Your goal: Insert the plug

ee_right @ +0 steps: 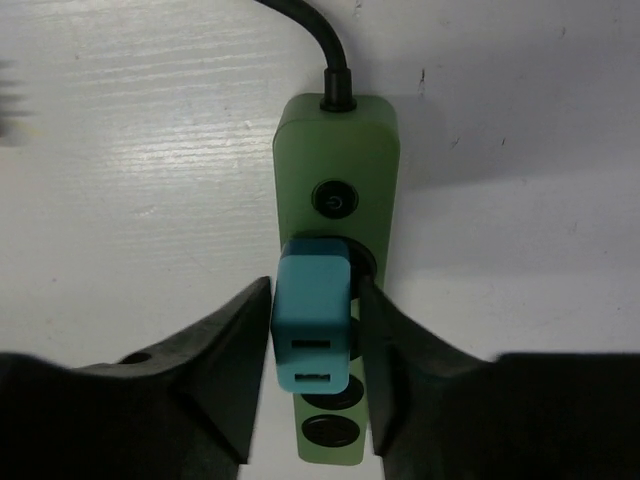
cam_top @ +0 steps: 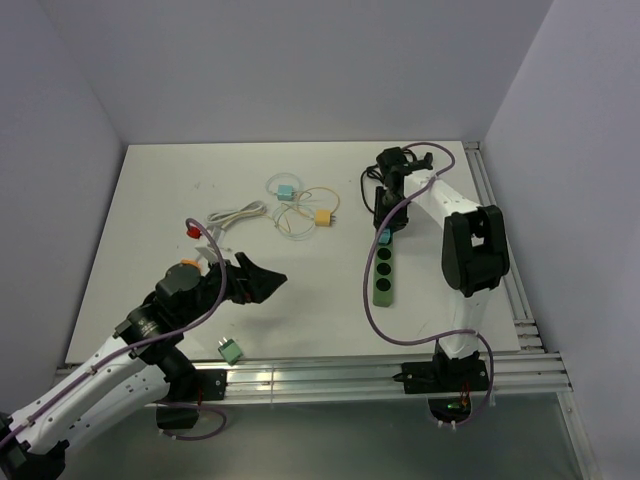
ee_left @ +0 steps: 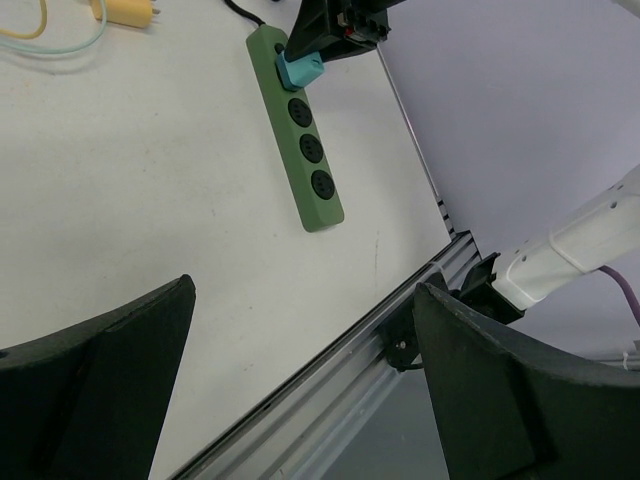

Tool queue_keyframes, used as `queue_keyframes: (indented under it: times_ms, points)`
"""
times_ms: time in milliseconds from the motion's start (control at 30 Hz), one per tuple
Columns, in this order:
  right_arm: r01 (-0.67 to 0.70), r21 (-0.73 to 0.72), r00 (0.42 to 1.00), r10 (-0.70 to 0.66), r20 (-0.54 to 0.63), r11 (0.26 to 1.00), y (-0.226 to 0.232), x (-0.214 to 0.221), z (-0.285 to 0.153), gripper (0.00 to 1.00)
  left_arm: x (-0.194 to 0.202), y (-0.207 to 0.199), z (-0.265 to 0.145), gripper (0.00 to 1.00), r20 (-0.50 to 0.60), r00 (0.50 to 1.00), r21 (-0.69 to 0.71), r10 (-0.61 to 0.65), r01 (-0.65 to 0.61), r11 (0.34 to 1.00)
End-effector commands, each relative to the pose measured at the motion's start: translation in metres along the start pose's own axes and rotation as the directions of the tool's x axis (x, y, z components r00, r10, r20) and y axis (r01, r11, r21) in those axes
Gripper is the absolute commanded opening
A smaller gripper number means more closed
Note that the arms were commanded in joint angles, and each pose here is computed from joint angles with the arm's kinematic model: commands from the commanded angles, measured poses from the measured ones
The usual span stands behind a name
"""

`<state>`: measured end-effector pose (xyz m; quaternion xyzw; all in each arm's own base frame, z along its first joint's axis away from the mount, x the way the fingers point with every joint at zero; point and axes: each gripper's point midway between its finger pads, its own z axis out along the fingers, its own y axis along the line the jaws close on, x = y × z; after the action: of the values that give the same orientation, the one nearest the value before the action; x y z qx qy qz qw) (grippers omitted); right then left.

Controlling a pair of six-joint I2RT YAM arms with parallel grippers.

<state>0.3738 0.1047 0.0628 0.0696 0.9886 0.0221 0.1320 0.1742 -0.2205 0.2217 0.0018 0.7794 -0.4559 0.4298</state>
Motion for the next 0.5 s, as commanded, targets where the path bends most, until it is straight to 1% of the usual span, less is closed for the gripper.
queue_keyframes:
  times_ms: [0,33,67,133,167,200,267,333,400,467]
  points:
    - [-0.003,0.041,1.0,0.002,0.019,0.999,-0.003,-0.002,0.011,0.5,-0.017,-0.018,-0.004,0.96,0.025,1.0,0.028,0.01,-0.011,1.0]
    - [0.002,0.036,0.999,-0.003,0.034,0.999,0.0,-0.005,0.006,0.54,-0.019,-0.019,-0.005,0.96,0.028,1.0,0.027,0.007,-0.008,1.0]
    - [0.001,0.025,0.997,-0.003,0.071,1.0,0.004,-0.013,-0.006,0.6,-0.018,-0.019,-0.006,0.96,0.027,1.0,0.026,0.002,-0.003,1.0]
    - [0.008,0.017,0.994,-0.01,0.11,1.0,0.01,-0.02,-0.021,0.73,-0.019,-0.017,-0.009,0.96,0.031,0.999,0.013,-0.004,0.004,1.0]
    - [0.005,0.001,0.988,-0.005,0.153,1.0,0.013,-0.027,-0.038,0.75,-0.019,-0.017,-0.01,0.96,0.03,0.999,0.008,-0.014,0.014,1.0]
    - [0.003,-0.005,0.985,-0.002,0.172,1.0,0.014,-0.03,-0.045,0.76,-0.018,-0.016,-0.011,0.97,0.025,1.0,0.002,-0.018,0.018,1.0]
    - [-0.003,-0.01,0.97,0.005,0.243,1.0,0.016,-0.039,-0.069,1.0,-0.013,-0.015,-0.012,0.98,0.007,0.999,-0.001,-0.04,0.04,0.999]
    - [-0.012,-0.027,0.959,0.019,0.283,1.0,0.02,-0.044,-0.083,1.0,-0.006,-0.01,-0.012,0.97,-0.025,0.998,-0.024,-0.062,0.061,0.998]
    - [-0.016,-0.058,0.937,0.035,0.347,0.998,0.03,-0.052,-0.099,1.0,0.001,-0.008,-0.013,0.97,-0.048,0.994,-0.028,-0.098,0.097,0.995]
    - [0.006,-0.096,0.923,0.031,0.383,0.995,0.049,-0.058,-0.108,1.0,0.01,-0.011,-0.015,0.97,-0.079,0.986,-0.01,-0.147,0.147,0.989]
